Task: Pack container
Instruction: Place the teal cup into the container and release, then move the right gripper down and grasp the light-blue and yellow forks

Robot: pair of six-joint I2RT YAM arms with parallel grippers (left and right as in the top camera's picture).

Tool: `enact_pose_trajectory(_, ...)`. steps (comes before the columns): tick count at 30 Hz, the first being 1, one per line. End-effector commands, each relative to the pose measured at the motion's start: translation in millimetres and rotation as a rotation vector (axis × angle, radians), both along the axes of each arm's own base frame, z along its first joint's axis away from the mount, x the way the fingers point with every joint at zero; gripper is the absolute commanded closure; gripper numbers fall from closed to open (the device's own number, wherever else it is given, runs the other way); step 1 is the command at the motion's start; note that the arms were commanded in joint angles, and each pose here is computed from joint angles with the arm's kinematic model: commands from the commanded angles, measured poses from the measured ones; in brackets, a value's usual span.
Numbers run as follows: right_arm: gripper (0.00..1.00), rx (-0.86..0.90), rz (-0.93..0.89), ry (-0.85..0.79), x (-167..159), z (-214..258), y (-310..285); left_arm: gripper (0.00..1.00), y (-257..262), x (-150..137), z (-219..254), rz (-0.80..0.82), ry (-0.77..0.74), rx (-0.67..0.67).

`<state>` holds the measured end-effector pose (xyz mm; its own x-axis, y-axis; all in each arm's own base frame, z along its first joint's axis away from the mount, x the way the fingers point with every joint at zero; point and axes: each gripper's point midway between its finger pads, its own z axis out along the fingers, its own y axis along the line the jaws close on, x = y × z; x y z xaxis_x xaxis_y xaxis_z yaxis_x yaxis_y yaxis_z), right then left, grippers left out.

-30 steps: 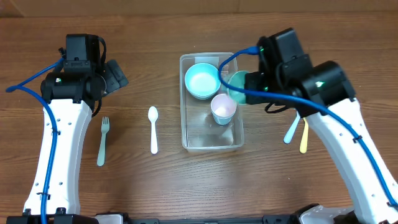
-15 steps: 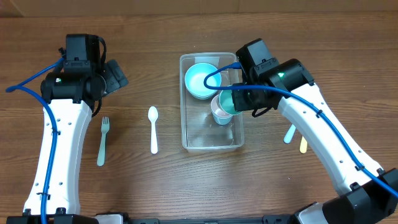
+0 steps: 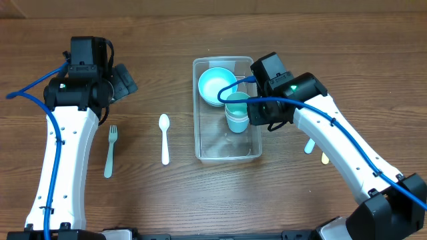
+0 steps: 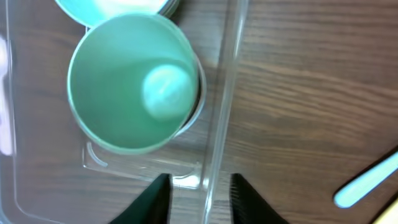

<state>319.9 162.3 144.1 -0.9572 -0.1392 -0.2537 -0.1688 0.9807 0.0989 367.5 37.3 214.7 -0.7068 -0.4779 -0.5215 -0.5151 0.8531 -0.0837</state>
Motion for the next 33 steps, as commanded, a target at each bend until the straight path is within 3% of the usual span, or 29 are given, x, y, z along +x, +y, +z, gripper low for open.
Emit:
enact_pose_trajectory(1, 0.60, 0.011, 0.006, -0.014, 2.2, 5.2, 3.7, 0.00, 0.0, 2.1, 0.7, 0.015, -0.007, -0.012)
enact_pose_trajectory(3, 0.59, 0.023, 0.004, -0.042, 5.6, 20.9, 4.6, 0.00, 0.0, 2.1, 0.7, 0.014, -0.007, -0.012)
enact_pose_trajectory(7, 0.59, -0.033, -0.176, -0.134, 7.2, 63.6, -32.5, 0.00, 0.0, 2.1, 0.7, 0.014, -0.007, -0.012)
enact_pose_trajectory(11, 0.59, -0.066, -0.415, -0.173, -21.4, 99.6, -100.0, 0.00, 0.1, 2.1, 0.7, 0.015, -0.007, -0.012)
enact_pose_trajectory(16, 0.22, -0.065, -0.611, -0.160, -57.1, 115.0, -162.6, 0.00, 0.0, 2.2, 0.8, 0.014, -0.007, -0.012)
enact_pose_trajectory(20, 0.19, -0.095, -0.696, -0.095, -57.9, 77.8, -185.6, 0.00, 0.0, 2.2, 0.8, 0.014, -0.007, -0.012)
enact_pose_trajectory(28, 0.37, -0.083, -0.754, -0.055, -38.9, -32.8, -186.2, 0.00, 0.0, 2.1, 0.7, 0.014, -0.007, -0.012)
enact_pose_trajectory(33, 0.39, -0.104, -0.746, 0.003, -18.6, -80.7, -185.4, 0.00, 0.0, 2.1, 0.7, 0.014, -0.007, -0.012)
